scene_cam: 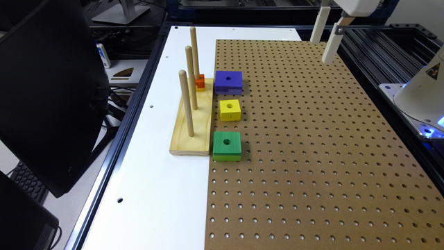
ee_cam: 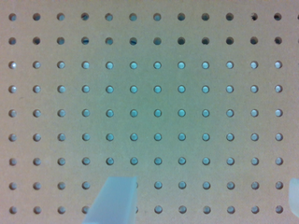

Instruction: Pick up yellow block.

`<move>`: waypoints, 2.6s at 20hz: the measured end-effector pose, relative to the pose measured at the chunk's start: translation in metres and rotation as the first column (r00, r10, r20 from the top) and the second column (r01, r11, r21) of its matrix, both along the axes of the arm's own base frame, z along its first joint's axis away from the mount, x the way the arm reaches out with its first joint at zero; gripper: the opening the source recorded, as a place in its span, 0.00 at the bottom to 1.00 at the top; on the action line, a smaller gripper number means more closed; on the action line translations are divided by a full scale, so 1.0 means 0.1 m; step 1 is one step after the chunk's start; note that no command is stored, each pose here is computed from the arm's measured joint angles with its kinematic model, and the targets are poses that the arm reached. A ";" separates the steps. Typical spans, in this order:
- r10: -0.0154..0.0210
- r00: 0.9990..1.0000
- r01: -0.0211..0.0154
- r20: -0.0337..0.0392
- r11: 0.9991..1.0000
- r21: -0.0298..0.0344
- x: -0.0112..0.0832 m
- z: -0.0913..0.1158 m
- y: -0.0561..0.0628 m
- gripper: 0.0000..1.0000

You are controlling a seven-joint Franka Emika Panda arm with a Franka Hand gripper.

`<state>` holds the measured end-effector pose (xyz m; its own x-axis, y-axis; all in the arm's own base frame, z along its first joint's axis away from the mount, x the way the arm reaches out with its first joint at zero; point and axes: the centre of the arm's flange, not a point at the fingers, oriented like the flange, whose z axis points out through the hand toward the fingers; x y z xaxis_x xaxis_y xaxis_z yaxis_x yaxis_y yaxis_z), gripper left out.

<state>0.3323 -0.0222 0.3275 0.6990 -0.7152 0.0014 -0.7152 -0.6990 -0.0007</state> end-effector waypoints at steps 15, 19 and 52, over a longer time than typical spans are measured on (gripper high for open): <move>0.020 1.000 -0.020 0.015 1.000 -0.002 0.049 0.06 0.12 1.00; 0.025 0.999 -0.025 0.023 1.000 -0.002 0.066 0.07 0.15 1.00; 0.035 0.999 -0.035 0.035 0.999 0.002 1.267 0.03 0.35 1.00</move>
